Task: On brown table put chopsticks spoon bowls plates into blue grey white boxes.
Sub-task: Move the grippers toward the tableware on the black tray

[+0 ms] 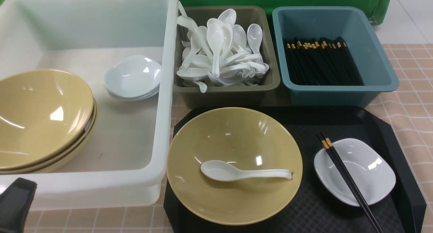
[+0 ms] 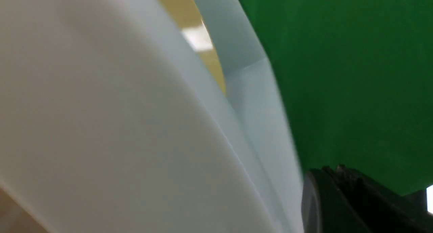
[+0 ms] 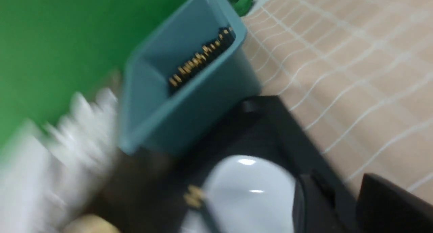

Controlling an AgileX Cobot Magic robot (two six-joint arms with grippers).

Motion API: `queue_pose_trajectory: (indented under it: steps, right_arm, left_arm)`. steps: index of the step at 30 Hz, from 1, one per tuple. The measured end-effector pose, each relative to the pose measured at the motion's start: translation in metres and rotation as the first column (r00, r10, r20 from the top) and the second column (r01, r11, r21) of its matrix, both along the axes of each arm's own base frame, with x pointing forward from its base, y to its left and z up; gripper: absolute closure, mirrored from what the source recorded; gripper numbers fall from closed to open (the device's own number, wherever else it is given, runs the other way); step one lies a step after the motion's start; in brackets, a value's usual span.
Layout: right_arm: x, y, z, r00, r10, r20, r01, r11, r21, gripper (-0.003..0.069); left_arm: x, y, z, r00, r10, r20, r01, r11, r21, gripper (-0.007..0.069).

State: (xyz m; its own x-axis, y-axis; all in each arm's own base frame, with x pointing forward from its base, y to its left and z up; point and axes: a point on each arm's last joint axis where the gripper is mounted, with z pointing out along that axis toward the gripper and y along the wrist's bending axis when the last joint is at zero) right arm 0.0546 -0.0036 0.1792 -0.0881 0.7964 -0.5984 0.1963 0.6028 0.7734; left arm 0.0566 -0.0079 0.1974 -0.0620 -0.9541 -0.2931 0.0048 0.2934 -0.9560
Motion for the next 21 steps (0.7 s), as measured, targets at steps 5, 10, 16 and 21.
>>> queue_pose_trajectory:
  steps: [5, 10, 16, 21]
  right_arm:
    - [0.0, 0.0, 0.001, 0.999, -0.037, 0.02, 0.033, 0.981, 0.192, 0.0423]
    - [0.0, 0.0, -0.001, 1.0, -0.029, -0.001, 0.028, 0.987, 0.157, 0.0422]
    - [-0.003, 0.006, 0.014, 0.995, 0.101, -0.004, -0.101, 0.994, -0.037, 0.0422]
    - [-0.003, 0.012, 0.072, 0.958, 0.282, -0.059, -0.285, 0.9, -0.33, 0.0484]
  left_arm:
    - [0.0, 0.001, 0.002, 1.0, 0.009, 0.017, -0.006, 0.991, -0.135, 0.0624]
    - [0.0, -0.001, 0.002, 1.0, -0.012, 0.01, 0.013, 0.992, -0.123, 0.0624]
    - [-0.009, -0.01, 0.041, 0.989, -0.108, 0.101, 0.083, 0.972, 0.22, 0.0624]
    - [-0.012, -0.018, 0.098, 0.975, -0.21, 0.067, 0.119, 0.756, 0.643, 0.0624]
